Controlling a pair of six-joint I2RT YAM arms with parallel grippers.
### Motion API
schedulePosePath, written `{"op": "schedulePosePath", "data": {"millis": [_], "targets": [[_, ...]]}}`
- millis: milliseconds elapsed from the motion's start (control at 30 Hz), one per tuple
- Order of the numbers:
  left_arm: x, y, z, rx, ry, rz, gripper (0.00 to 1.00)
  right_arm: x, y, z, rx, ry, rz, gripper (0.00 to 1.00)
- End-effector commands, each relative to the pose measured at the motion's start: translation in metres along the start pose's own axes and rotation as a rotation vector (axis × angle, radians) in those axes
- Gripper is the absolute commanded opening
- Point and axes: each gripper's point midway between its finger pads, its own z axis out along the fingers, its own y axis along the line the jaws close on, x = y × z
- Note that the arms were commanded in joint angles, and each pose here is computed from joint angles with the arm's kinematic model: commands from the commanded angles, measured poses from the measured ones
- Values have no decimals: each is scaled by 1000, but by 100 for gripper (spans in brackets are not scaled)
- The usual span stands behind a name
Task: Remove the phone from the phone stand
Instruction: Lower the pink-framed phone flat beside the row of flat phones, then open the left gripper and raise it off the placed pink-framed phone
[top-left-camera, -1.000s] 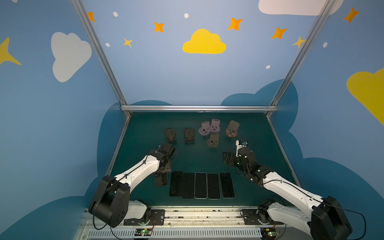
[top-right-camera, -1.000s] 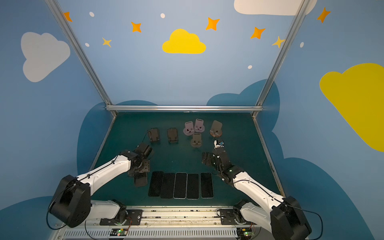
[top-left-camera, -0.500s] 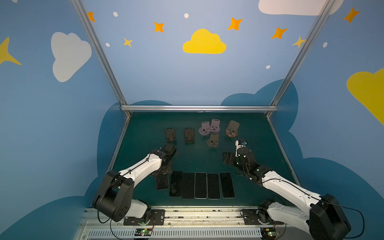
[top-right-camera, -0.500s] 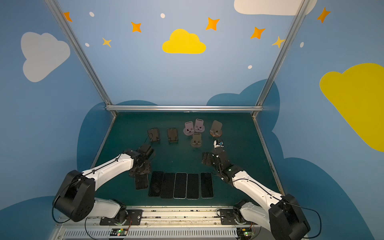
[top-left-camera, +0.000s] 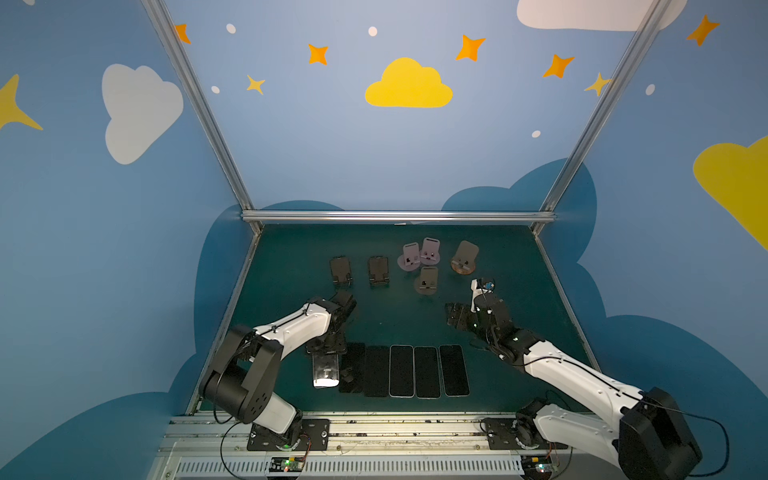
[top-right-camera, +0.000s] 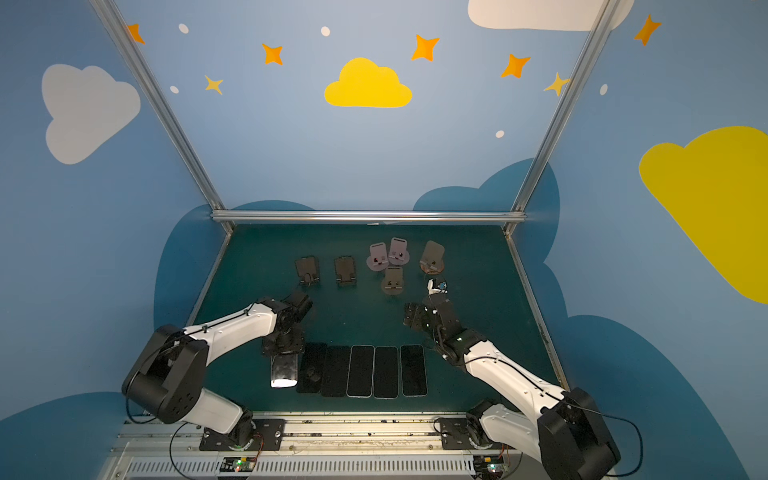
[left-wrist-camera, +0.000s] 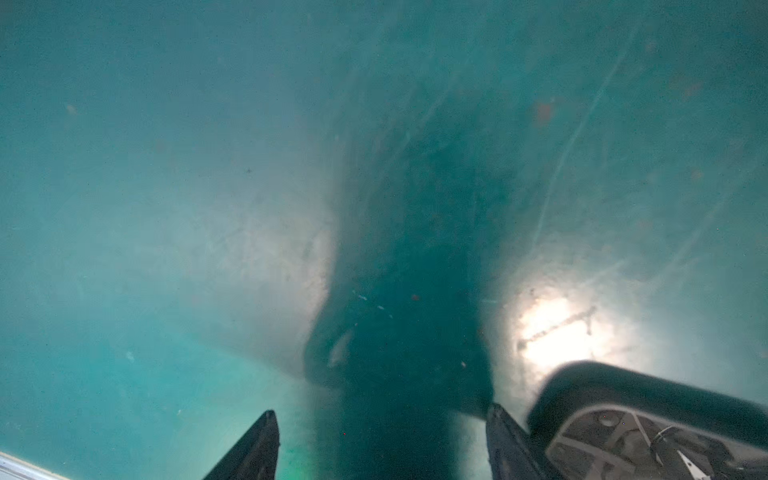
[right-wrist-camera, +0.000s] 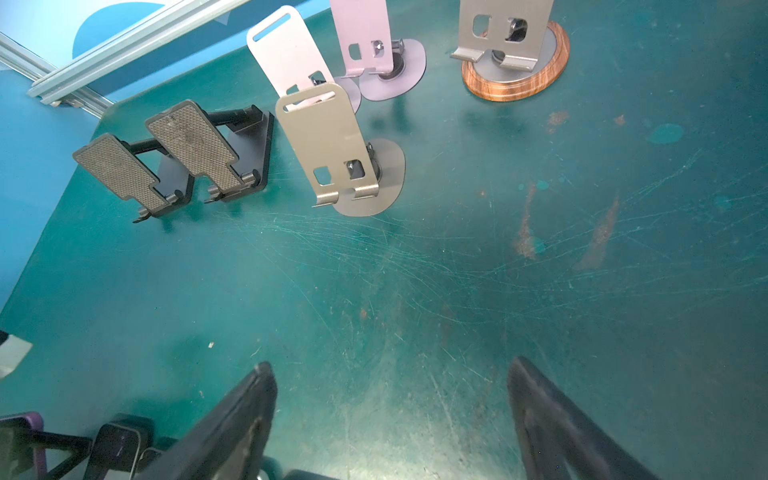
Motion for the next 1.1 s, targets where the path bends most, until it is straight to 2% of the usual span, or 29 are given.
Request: {"op": "schedulePosePath", "data": {"millis": [0, 233, 600, 967, 1067], "targets": [[-3, -5, 6, 5, 15, -4, 71, -11, 5, -4, -5, -24, 6, 87], [-1, -12, 15, 19, 52, 1, 75, -12, 5, -4, -2, -26, 4, 87], [11, -31, 16, 114, 98, 9, 80, -14, 3, -4, 10, -34, -2, 87], [10, -34, 1, 168, 58, -27, 82, -12, 3, -2, 10, -28, -4, 87], [2, -24, -8, 140, 8, -51, 84, -13, 4, -3, 6, -30, -3, 87]]}}
